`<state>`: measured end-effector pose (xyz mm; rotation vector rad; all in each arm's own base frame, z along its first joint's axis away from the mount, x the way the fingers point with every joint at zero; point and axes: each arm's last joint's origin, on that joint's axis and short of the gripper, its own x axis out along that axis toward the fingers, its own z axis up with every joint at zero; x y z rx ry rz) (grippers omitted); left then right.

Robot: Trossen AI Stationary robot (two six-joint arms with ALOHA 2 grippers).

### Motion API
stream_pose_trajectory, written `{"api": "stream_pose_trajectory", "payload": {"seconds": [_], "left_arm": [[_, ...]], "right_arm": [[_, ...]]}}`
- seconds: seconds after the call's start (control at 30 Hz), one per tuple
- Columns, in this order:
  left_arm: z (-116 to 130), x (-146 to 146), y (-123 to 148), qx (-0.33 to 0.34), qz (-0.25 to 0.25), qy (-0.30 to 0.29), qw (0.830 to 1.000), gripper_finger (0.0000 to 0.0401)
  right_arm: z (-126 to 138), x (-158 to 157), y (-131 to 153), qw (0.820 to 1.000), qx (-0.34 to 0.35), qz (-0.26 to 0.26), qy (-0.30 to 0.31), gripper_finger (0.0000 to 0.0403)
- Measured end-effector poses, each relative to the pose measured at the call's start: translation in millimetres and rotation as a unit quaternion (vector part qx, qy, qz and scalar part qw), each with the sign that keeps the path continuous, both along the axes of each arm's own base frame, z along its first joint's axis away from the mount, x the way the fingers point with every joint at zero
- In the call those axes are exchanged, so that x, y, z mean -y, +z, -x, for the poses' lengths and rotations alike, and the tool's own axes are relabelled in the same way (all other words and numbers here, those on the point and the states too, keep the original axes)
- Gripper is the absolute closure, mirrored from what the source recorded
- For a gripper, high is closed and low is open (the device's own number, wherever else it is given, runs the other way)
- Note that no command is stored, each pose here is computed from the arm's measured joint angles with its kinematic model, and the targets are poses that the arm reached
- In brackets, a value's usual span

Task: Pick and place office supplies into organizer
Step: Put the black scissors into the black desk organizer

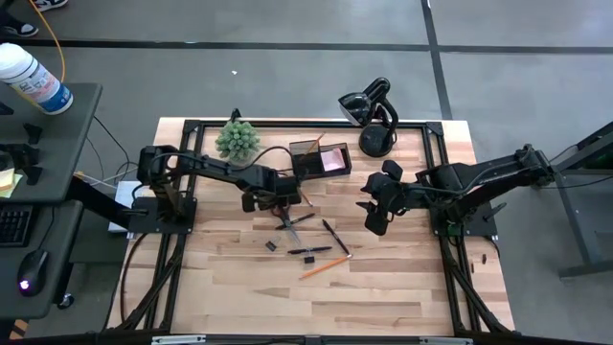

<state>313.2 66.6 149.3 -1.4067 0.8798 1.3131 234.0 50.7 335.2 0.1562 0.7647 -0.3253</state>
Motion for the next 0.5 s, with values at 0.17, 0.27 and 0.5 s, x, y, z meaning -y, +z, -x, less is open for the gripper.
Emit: {"api": "stream_pose_trajectory", "payload": {"seconds": [0.17, 0.27, 0.5], "left_arm": [[-7, -1, -7, 0.02, 0.012, 0.017, 1.0, 0.0306], [-7, -1, -8, 0.019, 0.012, 0.028, 0.999, 0.0306], [-7, -2, -12, 0.01, 0.0, 0.034, 0.999, 0.0306]], "right_arm": [[0, 0, 0, 1.0, 0.0, -0.002, 0.001, 0.0219], [0, -1, 0, 1.0, -0.002, -0.008, 0.007, 0.0219], [0, -1, 0, 1.0, -0.003, -0.011, 0.01, 0.0219]]}}
